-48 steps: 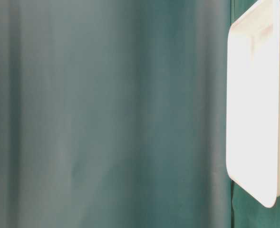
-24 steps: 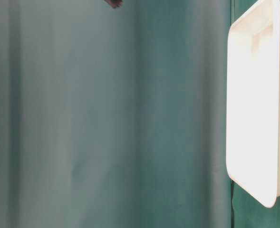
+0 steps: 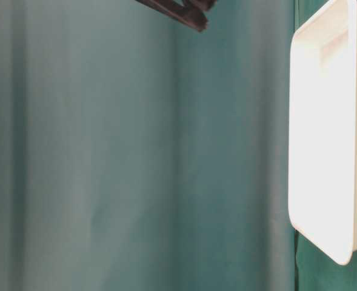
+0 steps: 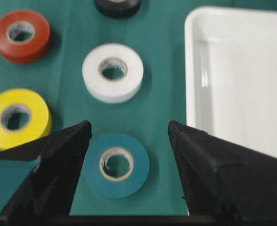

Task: Put the tape alternately from left to right into the white case.
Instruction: 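Move the right gripper over the white tape roll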

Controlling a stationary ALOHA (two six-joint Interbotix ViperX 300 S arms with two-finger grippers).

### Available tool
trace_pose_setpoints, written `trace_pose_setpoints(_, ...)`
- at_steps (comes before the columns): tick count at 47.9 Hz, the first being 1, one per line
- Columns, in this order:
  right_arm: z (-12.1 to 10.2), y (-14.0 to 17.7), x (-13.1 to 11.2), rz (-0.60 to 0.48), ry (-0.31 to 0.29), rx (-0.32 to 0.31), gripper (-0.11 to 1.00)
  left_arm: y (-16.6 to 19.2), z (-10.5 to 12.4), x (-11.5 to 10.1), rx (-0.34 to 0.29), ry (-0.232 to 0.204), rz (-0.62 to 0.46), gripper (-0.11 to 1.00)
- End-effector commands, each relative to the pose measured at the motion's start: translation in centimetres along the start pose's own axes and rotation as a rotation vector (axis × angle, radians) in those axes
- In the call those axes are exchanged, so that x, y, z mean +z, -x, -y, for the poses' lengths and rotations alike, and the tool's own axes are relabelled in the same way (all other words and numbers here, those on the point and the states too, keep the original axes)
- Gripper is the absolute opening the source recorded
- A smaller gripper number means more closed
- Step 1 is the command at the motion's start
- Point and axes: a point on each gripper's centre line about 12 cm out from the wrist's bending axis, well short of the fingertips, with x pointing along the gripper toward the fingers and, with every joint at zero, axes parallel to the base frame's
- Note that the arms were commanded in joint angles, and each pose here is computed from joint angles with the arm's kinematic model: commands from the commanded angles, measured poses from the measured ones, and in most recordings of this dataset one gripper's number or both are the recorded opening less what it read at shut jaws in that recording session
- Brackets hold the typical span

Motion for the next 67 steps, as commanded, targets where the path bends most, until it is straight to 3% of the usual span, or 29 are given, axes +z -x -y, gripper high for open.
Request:
trace_pose_setpoints(1, 0.0, -0.8, 0.6, -0.017, -0.001, -0.003, 0.78, 0.2, 0.1, 1.1, -0.002, 0.005, 0.025, 0.7)
trace_pose_setpoints(31, -0.3, -1.8, 0.2, -0.053, 0.001, 0.001, 0.77, -0.6, 0.1, 0.7, 0.003, 0.004, -0.01, 0.7)
trace_pose_setpoints(52, -1.4, -4.0, -2.0, -0.208, -0.032, 0.009, 0.77, -2.9, 0.1, -0.7, 0.016, 0.002, -0.14, 0.7)
trace_pose_setpoints(67, -1.6, -5.4, -2.7, -0.241, -0.027, 0.011, 0.77, -3.9, 0.0, -1.2, 0.021, 0.002, -0.182, 0.7)
